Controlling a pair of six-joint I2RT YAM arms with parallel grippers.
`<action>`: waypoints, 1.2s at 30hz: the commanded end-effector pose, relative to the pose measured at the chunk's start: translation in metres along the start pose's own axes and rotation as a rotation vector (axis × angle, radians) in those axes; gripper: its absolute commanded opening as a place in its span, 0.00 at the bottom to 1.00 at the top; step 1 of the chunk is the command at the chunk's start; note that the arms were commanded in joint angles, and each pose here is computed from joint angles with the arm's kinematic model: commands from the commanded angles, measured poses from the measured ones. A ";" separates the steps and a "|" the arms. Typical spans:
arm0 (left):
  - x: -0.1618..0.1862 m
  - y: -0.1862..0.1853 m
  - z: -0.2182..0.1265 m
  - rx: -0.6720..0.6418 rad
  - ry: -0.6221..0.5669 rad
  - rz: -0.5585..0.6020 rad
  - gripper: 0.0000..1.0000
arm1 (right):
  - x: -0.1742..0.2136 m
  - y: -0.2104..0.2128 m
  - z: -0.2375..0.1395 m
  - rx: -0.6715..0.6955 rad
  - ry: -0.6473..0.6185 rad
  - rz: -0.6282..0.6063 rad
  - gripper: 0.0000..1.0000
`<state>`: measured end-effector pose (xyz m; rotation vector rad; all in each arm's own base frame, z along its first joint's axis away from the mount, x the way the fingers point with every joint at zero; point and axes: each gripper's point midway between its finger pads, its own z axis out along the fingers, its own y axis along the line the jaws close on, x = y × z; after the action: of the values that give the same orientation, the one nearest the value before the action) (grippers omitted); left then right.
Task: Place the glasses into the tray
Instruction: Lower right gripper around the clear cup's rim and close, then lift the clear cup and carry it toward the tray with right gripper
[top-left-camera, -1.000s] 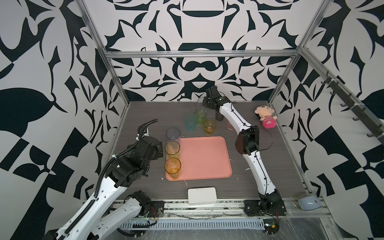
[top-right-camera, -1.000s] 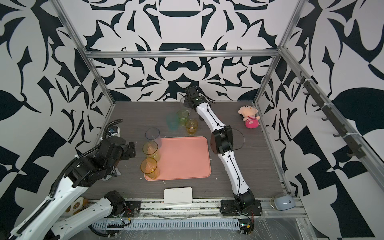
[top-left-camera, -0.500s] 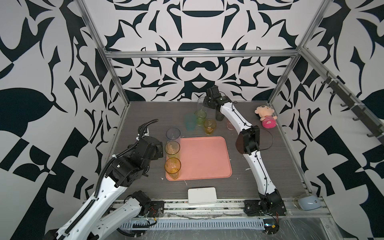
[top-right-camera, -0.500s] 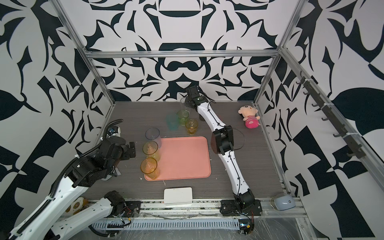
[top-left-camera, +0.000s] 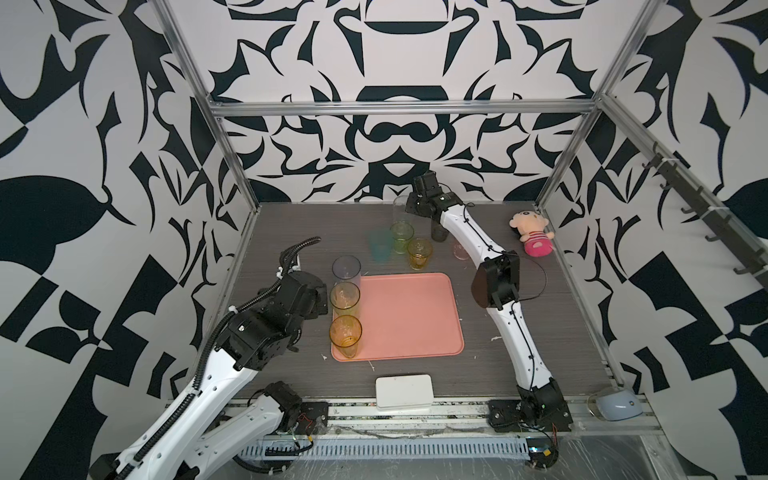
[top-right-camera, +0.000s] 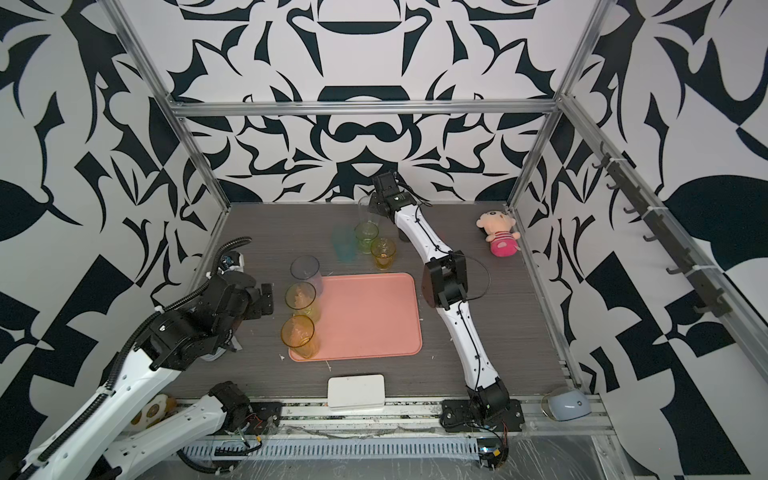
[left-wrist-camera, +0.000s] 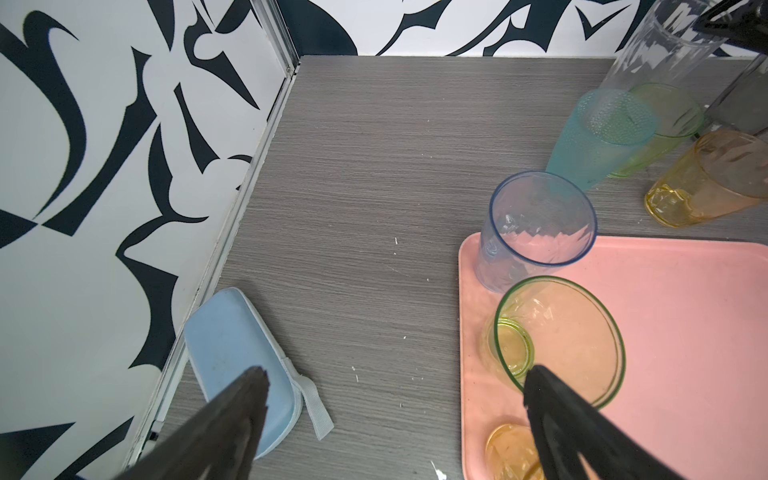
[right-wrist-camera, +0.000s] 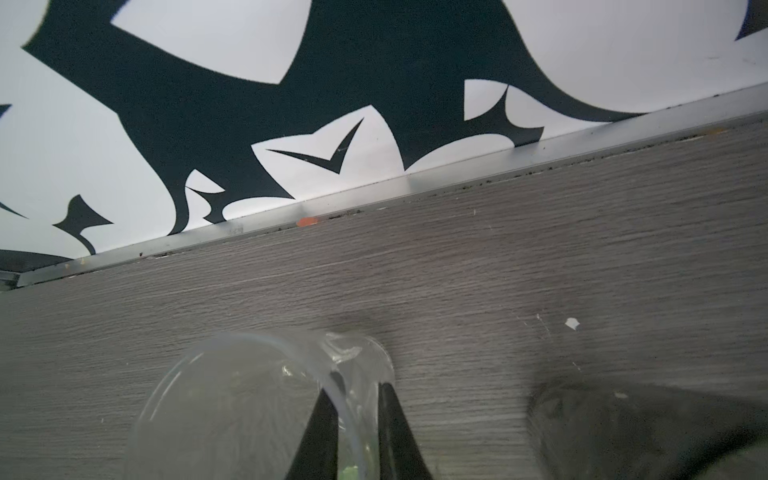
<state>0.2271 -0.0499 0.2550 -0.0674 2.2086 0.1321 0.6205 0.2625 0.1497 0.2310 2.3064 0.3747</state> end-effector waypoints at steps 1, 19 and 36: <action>0.003 0.006 0.001 -0.024 -0.002 0.002 1.00 | -0.018 0.007 -0.020 -0.022 -0.034 0.008 0.12; 0.004 0.006 0.002 -0.031 0.004 0.004 0.99 | -0.030 0.015 -0.036 -0.051 -0.053 0.007 0.00; 0.004 0.001 0.002 -0.002 0.007 -0.011 1.00 | -0.065 0.015 -0.129 -0.024 -0.098 -0.103 0.00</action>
<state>0.2273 -0.0491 0.2554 -0.0712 2.2055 0.1364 0.5869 0.2484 0.2057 0.1403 2.3319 0.3372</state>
